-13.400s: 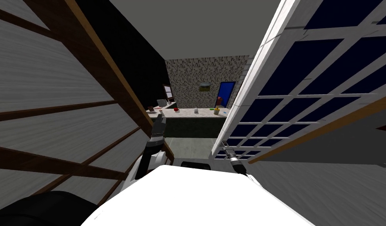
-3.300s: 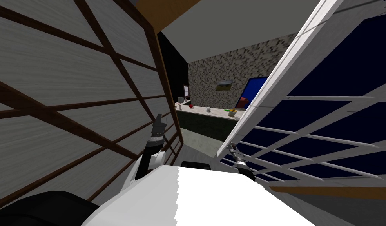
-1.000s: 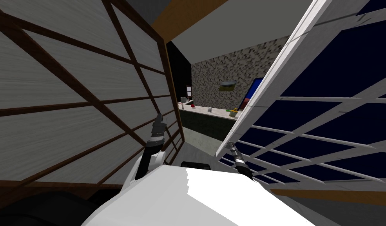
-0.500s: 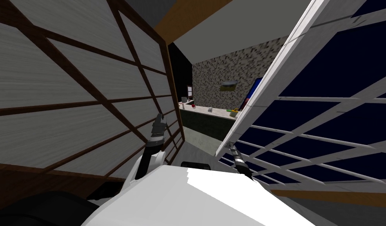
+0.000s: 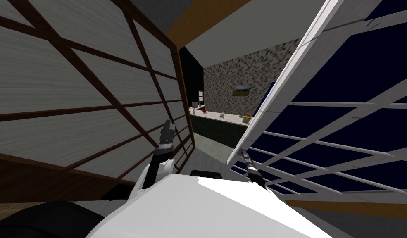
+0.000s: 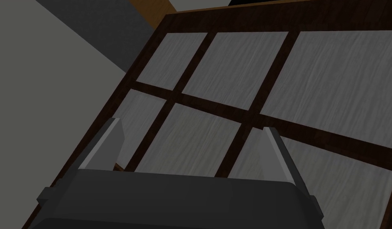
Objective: Pull the door open
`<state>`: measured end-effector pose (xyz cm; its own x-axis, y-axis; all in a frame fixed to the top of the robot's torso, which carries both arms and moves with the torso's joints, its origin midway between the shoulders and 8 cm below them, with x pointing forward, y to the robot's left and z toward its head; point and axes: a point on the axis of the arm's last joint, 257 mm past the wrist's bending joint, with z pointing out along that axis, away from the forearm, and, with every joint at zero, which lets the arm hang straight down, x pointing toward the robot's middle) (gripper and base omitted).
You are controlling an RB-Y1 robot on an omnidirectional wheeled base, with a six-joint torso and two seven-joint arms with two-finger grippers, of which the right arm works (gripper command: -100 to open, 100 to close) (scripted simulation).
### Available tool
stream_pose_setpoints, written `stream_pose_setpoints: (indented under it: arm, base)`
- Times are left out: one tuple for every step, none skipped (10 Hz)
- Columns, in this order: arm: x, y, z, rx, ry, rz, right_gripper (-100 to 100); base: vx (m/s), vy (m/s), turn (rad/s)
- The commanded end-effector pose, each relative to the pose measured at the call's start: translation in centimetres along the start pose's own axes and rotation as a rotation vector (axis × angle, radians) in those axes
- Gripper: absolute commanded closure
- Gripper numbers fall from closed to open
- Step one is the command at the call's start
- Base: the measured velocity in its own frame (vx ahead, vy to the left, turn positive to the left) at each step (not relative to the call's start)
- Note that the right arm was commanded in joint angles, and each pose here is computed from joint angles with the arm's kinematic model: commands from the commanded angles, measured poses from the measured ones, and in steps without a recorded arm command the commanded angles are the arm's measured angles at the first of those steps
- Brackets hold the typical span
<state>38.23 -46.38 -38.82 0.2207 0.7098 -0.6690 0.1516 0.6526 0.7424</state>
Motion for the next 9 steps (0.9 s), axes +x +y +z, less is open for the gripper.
stream_pose_setpoints:
  arm:
    - [0.29,-0.04,-0.12,0.004,0.002,0.046,100]
    - [0.3,0.02,-0.02,0.005,-0.001,0.088,100]
    - [0.3,0.02,-0.02,0.005,-0.001,0.095,100]
    - [0.32,0.07,0.07,0.005,-0.003,0.142,100]
    - [0.33,0.13,0.17,0.006,-0.006,0.176,100]
    - [0.33,0.13,0.17,0.006,-0.006,0.194,100]
    - [0.35,0.18,0.26,0.006,-0.009,0.235,100]
    - [0.35,0.18,0.26,0.006,-0.009,0.243,100]
    - [0.37,0.23,0.36,0.007,-0.012,0.29,100]
  base:
    - [-0.04,-0.017,0.027]
    - [-0.034,-0.016,0.031]
    - [-0.027,-0.013,0.026]
    - [-0.031,-0.016,0.042]
    - [-0.051,-0.028,0.059]
    - [-0.039,-0.017,0.028]
    - [-0.035,-0.015,0.037]
    - [-0.031,-0.01,0.02]
    - [-0.041,-0.008,0.04]
